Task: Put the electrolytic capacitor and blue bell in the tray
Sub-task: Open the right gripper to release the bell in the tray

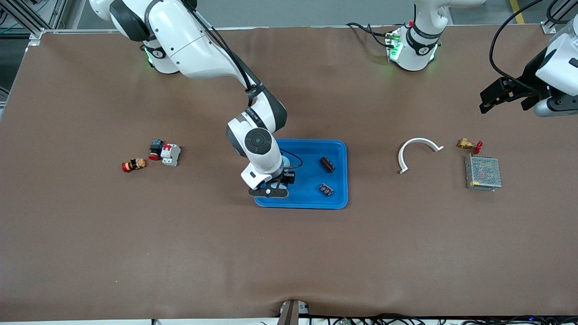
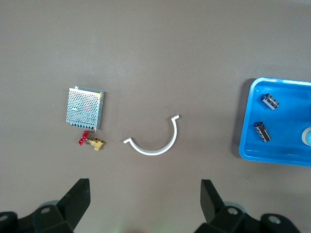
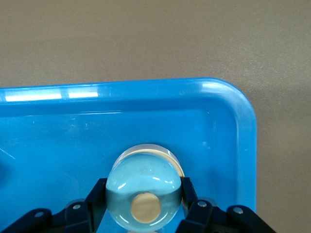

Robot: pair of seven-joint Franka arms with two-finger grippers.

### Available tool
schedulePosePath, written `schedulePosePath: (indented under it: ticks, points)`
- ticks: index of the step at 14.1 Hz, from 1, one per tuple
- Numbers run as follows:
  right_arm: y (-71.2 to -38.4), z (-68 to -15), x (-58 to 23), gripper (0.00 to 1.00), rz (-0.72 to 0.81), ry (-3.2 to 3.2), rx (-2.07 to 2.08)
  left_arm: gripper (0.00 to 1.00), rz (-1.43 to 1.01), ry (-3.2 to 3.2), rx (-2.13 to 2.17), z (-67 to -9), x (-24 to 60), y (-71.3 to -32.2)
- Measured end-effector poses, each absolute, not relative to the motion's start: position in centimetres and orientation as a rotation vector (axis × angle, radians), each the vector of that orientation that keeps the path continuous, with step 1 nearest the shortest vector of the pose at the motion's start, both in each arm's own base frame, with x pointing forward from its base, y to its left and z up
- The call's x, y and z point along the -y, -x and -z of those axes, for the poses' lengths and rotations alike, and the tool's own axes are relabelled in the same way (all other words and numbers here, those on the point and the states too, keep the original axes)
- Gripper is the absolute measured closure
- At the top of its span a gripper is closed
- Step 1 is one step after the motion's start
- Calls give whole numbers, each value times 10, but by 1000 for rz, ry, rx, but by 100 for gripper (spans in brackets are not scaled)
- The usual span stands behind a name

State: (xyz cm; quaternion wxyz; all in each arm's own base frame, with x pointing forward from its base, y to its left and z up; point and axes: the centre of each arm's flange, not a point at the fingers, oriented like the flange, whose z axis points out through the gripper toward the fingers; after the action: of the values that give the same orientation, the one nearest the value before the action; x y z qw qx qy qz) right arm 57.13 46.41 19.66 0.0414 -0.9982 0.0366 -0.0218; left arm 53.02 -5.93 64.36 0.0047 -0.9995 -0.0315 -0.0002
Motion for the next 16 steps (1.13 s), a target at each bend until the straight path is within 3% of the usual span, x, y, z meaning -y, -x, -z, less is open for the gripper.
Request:
schedulePosePath:
  ticks: [6,10,16]
  points:
    - [-570,-195,-464,31,66,3058,-110,0,2,3131,99,-643,59,-530]
    - [-571,-196,-464,0,75,3054,-112,0,2,3131,99,-643,59,-530]
    - [-577,-225,-463,0,72,3061,-117,0,1,3131,99,-643,59,-530]
